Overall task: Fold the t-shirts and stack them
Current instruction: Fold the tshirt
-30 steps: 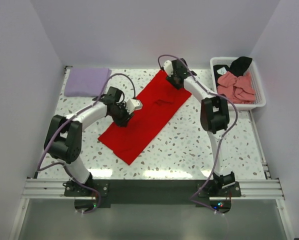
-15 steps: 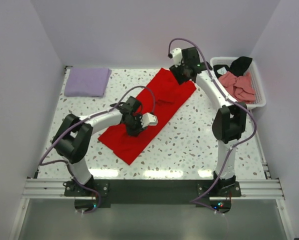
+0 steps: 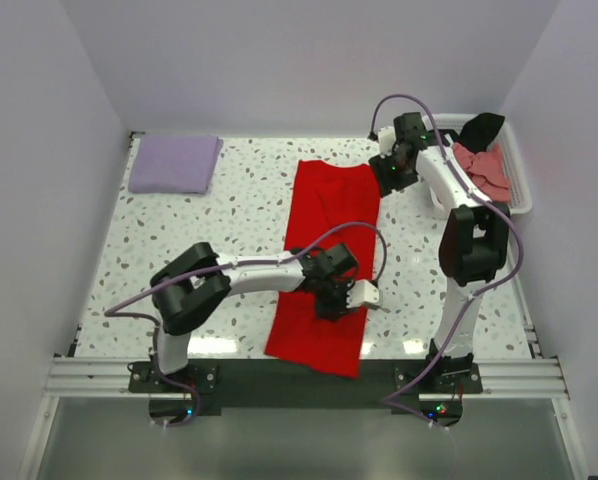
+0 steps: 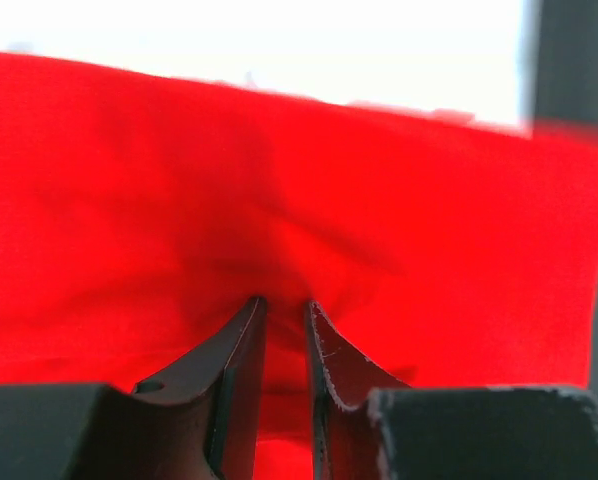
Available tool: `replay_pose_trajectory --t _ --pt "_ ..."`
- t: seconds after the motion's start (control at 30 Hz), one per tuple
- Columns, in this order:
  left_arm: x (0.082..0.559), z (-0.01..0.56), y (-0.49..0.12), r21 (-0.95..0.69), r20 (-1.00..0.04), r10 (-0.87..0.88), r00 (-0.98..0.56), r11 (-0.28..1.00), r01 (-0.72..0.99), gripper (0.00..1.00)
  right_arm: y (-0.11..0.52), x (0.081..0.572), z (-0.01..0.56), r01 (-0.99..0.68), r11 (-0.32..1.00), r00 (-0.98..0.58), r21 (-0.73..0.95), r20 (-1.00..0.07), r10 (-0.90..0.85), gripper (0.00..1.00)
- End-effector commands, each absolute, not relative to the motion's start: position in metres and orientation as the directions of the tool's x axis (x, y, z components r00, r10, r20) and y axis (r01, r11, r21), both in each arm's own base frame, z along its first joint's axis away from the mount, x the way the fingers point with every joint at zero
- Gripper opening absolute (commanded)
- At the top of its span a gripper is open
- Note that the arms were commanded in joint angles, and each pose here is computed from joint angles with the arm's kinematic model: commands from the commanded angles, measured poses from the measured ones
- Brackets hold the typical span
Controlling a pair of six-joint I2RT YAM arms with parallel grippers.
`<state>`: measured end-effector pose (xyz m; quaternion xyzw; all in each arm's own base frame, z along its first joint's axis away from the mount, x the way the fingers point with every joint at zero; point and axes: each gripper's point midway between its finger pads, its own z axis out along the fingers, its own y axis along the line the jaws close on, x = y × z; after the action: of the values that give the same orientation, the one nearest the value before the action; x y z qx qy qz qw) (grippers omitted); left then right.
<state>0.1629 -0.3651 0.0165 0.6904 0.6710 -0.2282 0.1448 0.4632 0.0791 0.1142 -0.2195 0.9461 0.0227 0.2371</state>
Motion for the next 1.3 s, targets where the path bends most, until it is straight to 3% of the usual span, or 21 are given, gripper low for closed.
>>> replay_pose_trajectory --t 0.0,0.13,0.27,0.47,0.83,1.0,1.27 --pt "0.138 0.034 -0.398 -0.284 -0.566 0.814 -0.131 -0.043 0.958 0.27 0.088 0.46 0.135 -0.438 0.899 -0.77 -0.028 -0.504 -0.391 0.51" --pt "0.211 0.114 -0.388 -0.29 -0.745 0.605 -0.282 0.087 0.953 0.3 0.101 0.466 0.126 -0.467 0.884 -0.774 0.033 -0.498 -0.39 0.44" --pt "0.275 0.149 -0.365 -0.241 -0.811 0.486 -0.328 0.234 0.942 0.34 0.116 0.466 0.112 -0.477 0.872 -0.794 0.111 -0.48 -0.374 0.36" --pt "0.345 0.113 -0.338 -0.319 -0.75 0.424 -0.507 0.439 0.84 0.31 0.134 0.45 0.087 -0.493 0.854 -0.822 0.164 -0.411 -0.395 0.24" --pt "0.414 0.043 -0.313 -0.354 -0.68 0.326 -0.657 0.639 0.683 0.22 0.138 0.442 0.029 -0.541 0.84 -0.805 0.05 -0.32 -0.5 0.22" --pt "0.433 0.015 -0.273 -0.343 -0.611 0.287 -0.737 0.743 0.574 0.19 0.151 0.466 0.014 -0.537 0.844 -0.786 0.01 -0.371 -0.495 0.22" --pt "0.468 0.0 -0.241 -0.3 -0.604 0.271 -0.75 0.794 0.528 0.18 0.169 0.556 0.002 -0.472 0.878 -0.742 -0.078 -0.502 -0.444 0.21"
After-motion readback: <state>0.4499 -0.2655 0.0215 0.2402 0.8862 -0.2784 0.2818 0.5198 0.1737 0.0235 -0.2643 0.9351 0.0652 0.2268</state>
